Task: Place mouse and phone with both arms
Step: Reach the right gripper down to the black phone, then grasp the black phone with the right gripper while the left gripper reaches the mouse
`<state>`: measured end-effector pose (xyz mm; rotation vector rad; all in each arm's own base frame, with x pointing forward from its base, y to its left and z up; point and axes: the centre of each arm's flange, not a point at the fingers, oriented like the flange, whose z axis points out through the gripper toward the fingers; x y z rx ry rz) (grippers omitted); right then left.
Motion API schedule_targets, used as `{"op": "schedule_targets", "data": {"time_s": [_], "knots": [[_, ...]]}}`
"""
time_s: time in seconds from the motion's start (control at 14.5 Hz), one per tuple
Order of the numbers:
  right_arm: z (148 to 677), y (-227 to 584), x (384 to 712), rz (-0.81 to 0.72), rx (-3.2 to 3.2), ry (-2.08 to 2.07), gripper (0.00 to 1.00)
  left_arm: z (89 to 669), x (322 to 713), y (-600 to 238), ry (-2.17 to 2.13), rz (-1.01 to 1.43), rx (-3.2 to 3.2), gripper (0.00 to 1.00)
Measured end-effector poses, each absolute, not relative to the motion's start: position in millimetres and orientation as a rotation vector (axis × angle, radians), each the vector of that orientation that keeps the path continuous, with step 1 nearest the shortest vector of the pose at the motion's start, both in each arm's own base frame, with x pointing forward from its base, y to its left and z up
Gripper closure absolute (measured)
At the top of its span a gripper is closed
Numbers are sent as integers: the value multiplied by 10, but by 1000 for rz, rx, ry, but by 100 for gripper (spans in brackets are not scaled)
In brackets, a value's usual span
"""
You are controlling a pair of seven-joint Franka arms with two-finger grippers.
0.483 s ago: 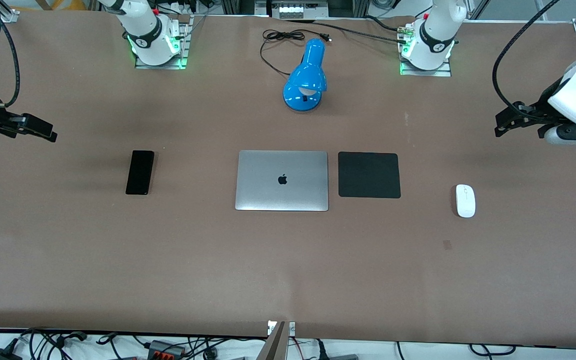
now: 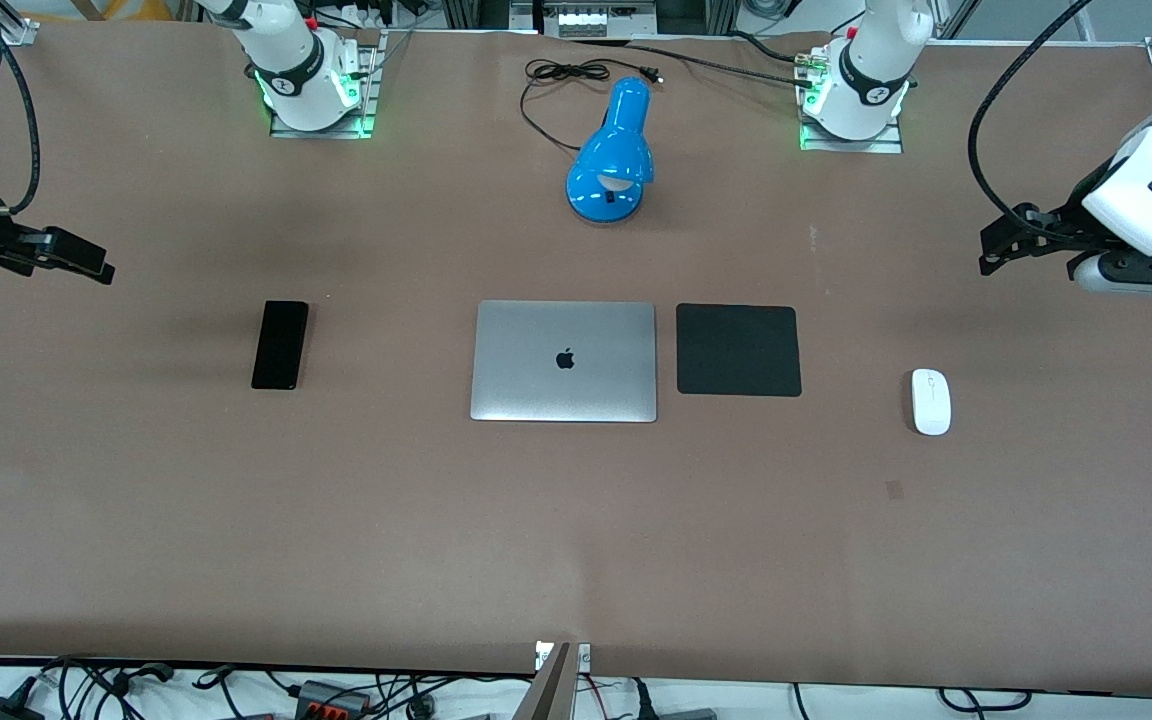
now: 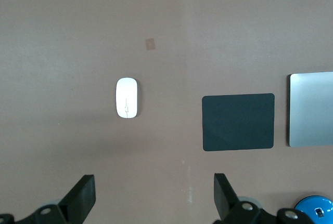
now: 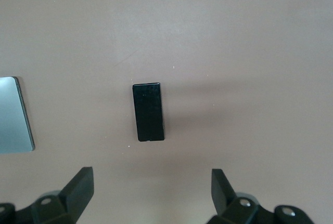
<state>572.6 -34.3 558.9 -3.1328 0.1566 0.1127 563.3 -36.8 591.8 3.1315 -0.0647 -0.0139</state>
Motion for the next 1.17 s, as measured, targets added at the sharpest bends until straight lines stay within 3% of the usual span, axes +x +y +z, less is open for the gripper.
{"op": "schedule_targets", "data": {"time_s": [0.28, 0.48, 0.83, 1.03, 1.17], "knots": [[5470, -339, 5776, 143, -3134, 157, 0, 5912, 5636, -370, -65, -30, 3132, 0], [5047, -324, 5944, 231, -3139, 156, 0, 5915, 5633, -377, -67, -33, 3132, 0], [3507, -57, 6376, 419, -3151, 99, 0, 5913, 5624, -386, -70, -46, 3132, 0], [2580, 158, 6378, 595, -3122, 111, 0, 5912, 5616, -408, -79, -54, 3136, 0], [2267, 160, 6345, 655, -3077, 150, 0, 5916, 5610, -453, -92, -56, 3139, 0]]}}
